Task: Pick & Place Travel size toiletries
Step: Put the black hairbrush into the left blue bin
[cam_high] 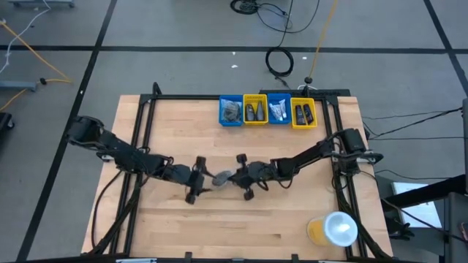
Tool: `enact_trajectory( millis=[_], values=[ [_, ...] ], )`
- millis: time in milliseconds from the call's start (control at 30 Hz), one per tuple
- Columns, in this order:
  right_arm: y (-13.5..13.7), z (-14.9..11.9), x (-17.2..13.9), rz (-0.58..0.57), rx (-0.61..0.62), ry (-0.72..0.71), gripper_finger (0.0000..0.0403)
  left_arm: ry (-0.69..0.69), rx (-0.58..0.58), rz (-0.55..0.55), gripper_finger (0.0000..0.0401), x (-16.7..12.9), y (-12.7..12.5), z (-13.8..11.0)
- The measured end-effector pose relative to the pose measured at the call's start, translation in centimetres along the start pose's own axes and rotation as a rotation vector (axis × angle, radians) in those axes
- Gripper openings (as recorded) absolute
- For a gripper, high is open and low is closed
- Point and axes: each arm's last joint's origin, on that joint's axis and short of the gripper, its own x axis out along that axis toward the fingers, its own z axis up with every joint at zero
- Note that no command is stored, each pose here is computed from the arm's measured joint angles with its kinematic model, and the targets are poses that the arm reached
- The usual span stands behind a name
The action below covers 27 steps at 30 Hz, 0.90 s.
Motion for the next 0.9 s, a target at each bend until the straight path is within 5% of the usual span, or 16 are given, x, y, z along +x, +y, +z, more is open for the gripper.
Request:
enact_trajectory(
  millis=[200, 500, 733, 900],
  values=[
    [-1.6, -0.5, -0.6, -0.049, 0.157, -0.035, 0.0001, 0.042, 0.159, 0.01, 0.0234, 1.9, -0.5, -1.3],
    [-2.0, -0.8, -0.5, -0.056, 0.205, -0.044, 0.0, 0.137, 0.011, 0.335, 0.0234, 4.4, -0.5, -3.7],
    [-1.8, -0.8, -0.5, 0.0, 0.249, -0.046, 0.0001, 0.143, 0.01, 0.217, 0.0234, 5.5, -0.8, -4.9],
    [-1.6, -0.4, -0.7, 0.019, 0.26, -0.062, 0.0013, 0.138, -0.112, 0.169, 0.0227, 6.1, 0.7, -5.6]
  ],
)
